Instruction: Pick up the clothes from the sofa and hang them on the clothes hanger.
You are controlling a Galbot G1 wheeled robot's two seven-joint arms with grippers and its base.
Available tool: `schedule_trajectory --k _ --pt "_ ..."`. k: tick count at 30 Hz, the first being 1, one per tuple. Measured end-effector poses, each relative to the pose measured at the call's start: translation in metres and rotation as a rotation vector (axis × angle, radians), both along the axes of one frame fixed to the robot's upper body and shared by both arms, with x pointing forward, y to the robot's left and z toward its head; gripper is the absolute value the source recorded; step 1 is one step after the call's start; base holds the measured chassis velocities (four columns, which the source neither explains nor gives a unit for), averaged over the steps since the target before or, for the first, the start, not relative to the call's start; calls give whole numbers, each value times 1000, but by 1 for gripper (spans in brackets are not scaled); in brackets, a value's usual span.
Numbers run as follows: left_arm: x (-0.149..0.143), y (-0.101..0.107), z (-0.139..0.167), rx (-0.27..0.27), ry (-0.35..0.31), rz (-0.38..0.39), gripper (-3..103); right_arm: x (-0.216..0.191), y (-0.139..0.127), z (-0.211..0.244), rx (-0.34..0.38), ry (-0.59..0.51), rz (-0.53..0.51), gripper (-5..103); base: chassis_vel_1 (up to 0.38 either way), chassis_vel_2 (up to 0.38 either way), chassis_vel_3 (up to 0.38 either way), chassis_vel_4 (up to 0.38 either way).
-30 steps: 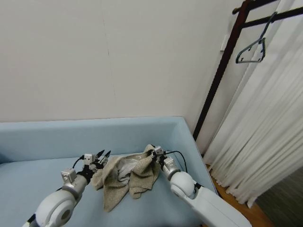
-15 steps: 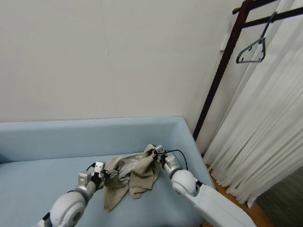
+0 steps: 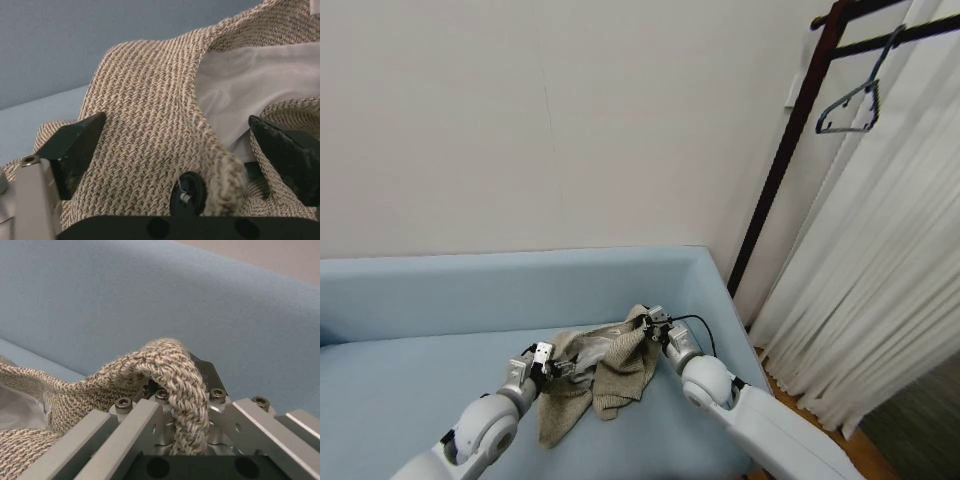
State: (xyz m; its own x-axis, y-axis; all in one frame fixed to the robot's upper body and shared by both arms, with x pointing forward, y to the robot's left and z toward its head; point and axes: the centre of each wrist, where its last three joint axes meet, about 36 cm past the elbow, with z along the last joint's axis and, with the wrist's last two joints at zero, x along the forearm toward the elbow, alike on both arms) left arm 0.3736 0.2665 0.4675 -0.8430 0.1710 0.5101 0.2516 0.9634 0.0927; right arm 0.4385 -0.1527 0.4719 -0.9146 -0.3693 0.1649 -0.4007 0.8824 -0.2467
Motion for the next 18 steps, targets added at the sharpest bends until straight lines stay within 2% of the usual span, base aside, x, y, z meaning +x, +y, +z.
schedule_trajectory --k 1,3,7,10,12,15,18 --pt "1 -1 -1 3 4 -2 85 0 0 -1 0 0 -2 1 0 0 0 0" --pt "3 -2 -2 8 10 -4 85 1 -1 -1 -1 1 -4 1 0 0 0 0" --pt "11 -7 -3 28 25 -8 64 2 -5 -3 -6 4 -17 1 0 0 0 0" --pt "13 -9 -2 37 34 -8 58 3 -9 -4 -10 5 -25 1 0 0 0 0" --pt "13 -11 -2 45 49 -7 47 3 -14 -5 -14 9 -34 1 0 0 0 0" --pt "13 -11 -2 48 53 -4 42 3 -18 -5 -17 9 -39 1 0 0 0 0" --pt "14 -11 -2 46 51 2 26 3 -26 -4 -22 8 -55 1 0 0 0 0"
